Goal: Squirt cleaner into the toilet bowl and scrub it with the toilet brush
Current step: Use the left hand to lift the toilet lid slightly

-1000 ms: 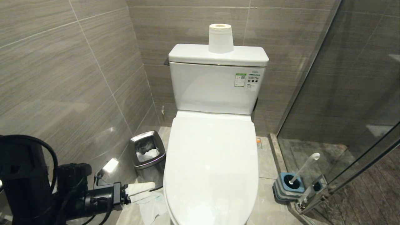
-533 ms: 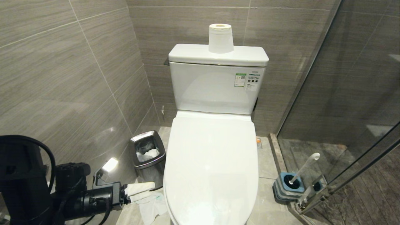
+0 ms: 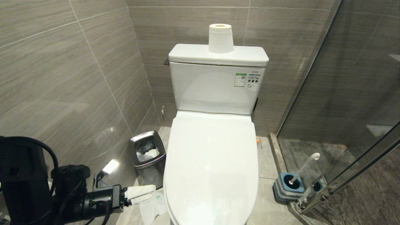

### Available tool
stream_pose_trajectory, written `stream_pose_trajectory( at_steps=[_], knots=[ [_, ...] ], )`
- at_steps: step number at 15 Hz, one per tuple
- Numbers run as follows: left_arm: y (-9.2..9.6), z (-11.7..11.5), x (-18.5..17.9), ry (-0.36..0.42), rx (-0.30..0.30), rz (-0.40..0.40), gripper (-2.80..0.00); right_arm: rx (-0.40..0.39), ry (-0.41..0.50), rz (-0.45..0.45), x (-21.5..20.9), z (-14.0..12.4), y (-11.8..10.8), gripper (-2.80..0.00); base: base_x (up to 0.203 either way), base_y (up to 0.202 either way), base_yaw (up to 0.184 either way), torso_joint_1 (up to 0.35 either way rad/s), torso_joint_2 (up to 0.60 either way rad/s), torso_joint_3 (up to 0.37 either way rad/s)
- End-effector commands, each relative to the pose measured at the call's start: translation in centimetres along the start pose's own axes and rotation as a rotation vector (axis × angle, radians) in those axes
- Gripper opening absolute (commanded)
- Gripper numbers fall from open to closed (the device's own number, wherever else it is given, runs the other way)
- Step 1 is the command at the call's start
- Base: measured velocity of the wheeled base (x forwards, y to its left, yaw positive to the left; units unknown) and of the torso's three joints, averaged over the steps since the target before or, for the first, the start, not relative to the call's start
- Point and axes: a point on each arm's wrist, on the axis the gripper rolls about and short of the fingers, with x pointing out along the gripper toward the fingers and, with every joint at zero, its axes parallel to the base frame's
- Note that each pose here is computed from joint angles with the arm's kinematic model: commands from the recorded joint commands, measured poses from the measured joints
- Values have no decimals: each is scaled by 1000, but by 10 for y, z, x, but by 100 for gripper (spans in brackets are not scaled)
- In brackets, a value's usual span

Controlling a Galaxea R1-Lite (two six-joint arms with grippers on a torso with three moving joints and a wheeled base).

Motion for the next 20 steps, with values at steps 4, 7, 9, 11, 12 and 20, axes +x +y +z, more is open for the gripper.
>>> stream_pose_trajectory(
  at_steps=[4, 7, 9, 11, 12, 20],
  knots=[
    [-8, 0, -3, -3, 24, -18, 0, -1, 2, 0, 0, 0, 0, -280, 0, 0, 0, 0, 0, 0],
    [-6, 1, -10, -29, 22, -5, 0, -1, 2, 0, 0, 0, 0, -280, 0, 0, 0, 0, 0, 0],
    [-8, 2, -11, -33, 28, -6, 0, -1, 2, 0, 0, 0, 0, -280, 0, 0, 0, 0, 0, 0],
    [-10, 3, -13, -41, 32, -5, 0, -1, 2, 0, 0, 0, 0, -280, 0, 0, 0, 0, 0, 0],
    [-10, 3, -14, -42, 31, -4, 0, -1, 2, 0, 0, 0, 0, -280, 0, 0, 0, 0, 0, 0],
    [-17, 2, -19, -55, 47, -4, 0, -1, 2, 0, 0, 0, 0, -280, 0, 0, 0, 1, 0, -40]
  ],
)
